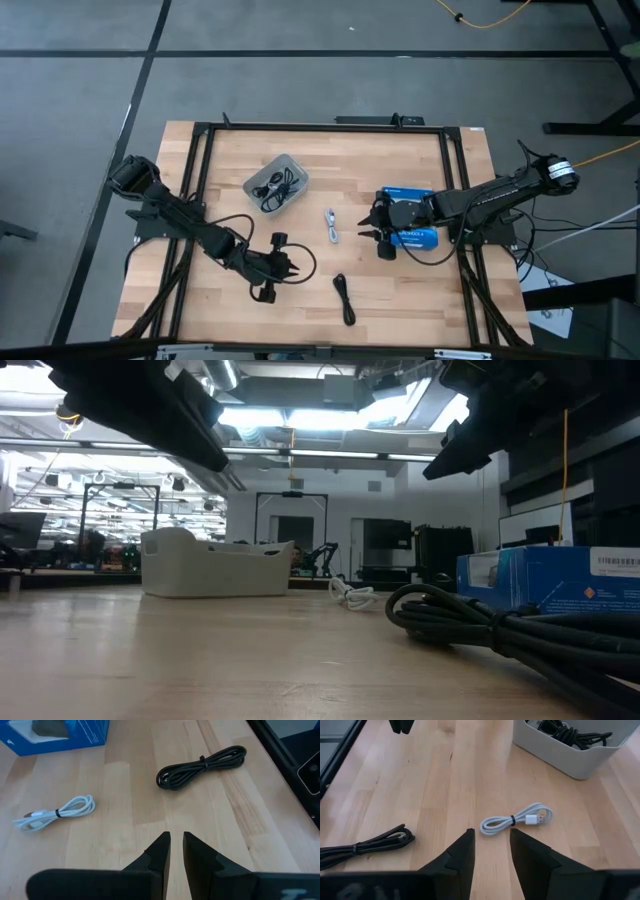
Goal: Pick and place USB-C Cables
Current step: Put the white charger cable into the white bin
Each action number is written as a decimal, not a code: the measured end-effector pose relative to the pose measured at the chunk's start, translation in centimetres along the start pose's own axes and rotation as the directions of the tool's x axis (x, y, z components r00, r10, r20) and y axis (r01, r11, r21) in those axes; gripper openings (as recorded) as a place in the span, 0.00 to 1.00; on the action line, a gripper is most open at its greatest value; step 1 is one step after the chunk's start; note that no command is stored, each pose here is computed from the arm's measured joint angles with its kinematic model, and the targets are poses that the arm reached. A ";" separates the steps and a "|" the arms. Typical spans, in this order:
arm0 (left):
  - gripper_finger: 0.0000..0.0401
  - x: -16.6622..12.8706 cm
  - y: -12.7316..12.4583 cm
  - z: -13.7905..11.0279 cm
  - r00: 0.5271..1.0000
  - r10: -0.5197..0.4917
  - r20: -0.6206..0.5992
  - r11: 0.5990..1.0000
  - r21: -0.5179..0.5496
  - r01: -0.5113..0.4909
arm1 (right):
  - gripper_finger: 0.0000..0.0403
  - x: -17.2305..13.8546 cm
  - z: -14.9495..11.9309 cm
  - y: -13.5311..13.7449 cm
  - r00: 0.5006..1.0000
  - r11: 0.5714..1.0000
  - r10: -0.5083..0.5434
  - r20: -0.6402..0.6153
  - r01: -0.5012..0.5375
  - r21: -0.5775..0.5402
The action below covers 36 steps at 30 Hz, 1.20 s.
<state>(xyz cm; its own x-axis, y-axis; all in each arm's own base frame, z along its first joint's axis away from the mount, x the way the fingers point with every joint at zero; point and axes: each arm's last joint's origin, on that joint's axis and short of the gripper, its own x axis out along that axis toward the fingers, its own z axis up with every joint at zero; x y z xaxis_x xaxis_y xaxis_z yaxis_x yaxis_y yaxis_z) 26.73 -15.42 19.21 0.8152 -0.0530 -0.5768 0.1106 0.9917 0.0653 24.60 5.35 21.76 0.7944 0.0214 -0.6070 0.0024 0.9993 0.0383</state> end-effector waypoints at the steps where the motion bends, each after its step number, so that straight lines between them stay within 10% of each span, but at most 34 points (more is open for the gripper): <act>1: 0.11 0.0 0.0 0.0 1.000 0.000 0.000 1.000 -0.010 0.000 | 0.32 0.0 0.0 0.0 1.000 1.000 0.000 0.000 0.000 0.000; 36: 0.11 0.0 0.0 0.0 1.000 0.004 -0.003 1.000 -0.013 -0.004 | 0.32 1.5 0.2 0.4 0.999 0.997 0.040 0.037 -0.038 -0.069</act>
<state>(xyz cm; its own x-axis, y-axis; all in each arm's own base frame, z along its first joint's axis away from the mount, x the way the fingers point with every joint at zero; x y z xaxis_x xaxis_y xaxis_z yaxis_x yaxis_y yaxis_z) 26.72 -15.40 19.19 0.8141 -0.0487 -0.5787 0.0997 0.9934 0.0568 25.88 5.76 21.02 0.8156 0.0603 -0.5754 -0.0696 0.9976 0.0059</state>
